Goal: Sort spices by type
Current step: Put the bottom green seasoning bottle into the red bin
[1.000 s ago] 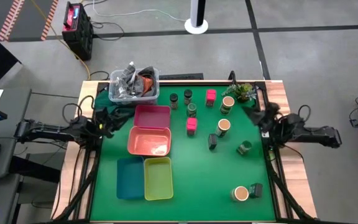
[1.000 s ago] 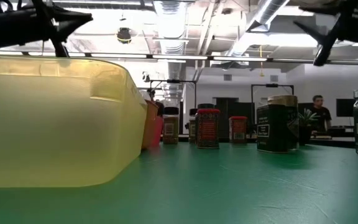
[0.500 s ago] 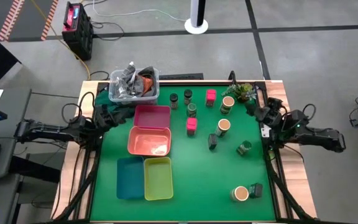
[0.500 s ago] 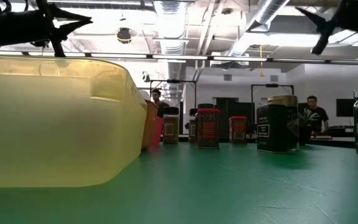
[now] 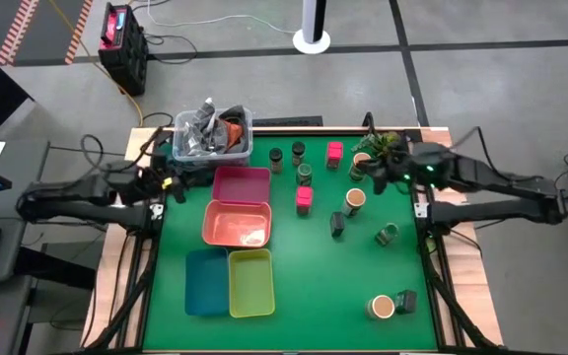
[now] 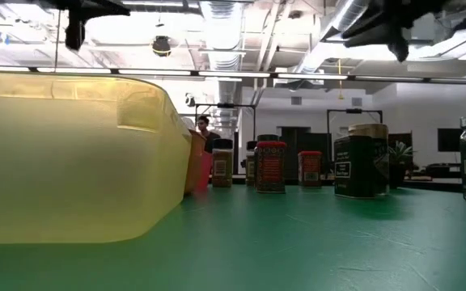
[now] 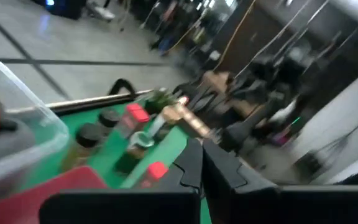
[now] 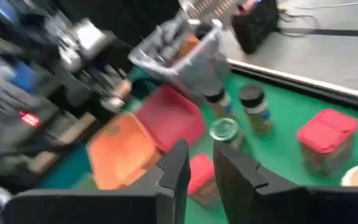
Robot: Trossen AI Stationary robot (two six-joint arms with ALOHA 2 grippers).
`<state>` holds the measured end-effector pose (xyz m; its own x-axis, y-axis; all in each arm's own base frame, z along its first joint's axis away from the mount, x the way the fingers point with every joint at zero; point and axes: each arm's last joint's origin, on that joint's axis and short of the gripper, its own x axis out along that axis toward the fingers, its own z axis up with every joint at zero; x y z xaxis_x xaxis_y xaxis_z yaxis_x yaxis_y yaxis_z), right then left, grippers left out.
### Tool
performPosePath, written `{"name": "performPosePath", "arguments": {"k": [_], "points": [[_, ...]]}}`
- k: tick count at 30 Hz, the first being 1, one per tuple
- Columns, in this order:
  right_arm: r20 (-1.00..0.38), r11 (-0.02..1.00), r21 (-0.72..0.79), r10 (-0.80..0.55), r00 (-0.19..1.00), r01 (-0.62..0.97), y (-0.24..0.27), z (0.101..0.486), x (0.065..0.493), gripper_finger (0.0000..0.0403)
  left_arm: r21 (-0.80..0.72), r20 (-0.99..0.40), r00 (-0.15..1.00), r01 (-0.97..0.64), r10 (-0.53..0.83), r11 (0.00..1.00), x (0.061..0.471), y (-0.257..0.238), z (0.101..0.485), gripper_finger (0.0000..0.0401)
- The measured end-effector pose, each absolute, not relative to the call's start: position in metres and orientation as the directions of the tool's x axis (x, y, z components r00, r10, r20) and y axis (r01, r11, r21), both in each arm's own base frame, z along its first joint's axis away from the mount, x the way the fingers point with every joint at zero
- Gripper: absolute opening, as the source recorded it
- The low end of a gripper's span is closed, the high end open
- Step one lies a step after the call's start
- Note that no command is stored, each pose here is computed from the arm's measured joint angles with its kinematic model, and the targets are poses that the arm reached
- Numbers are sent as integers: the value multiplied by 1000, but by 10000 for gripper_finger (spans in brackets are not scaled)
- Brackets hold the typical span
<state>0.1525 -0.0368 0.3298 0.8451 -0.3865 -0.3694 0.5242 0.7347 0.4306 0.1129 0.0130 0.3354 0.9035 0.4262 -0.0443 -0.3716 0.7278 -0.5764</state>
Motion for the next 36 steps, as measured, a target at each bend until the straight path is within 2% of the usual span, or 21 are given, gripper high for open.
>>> {"name": "performPosePath", "arguments": {"k": [6,11,14,18,23,30,36], "points": [[-544,815,202,-367,754,543,-45,341,188,130,-451,-203,878,-476,433,755,130,13,370,35],[-693,865,30,-343,635,500,-51,338,211,201,-408,-297,861,-506,413,760,154,13,379,94],[-773,863,-1,-321,547,506,-58,335,219,252,-399,-339,866,-486,368,777,166,12,382,125],[-840,872,75,-207,502,484,-71,332,234,296,-370,-375,876,-442,304,817,178,10,382,151],[-899,920,50,-129,420,388,-79,318,259,305,-370,-385,874,-441,297,818,181,10,381,157],[-981,956,13,-45,187,295,-61,328,250,306,-401,-359,881,-444,309,801,173,10,386,157],[-998,918,53,31,62,394,-33,334,222,306,-378,-373,854,-497,363,781,171,16,384,157]]}}
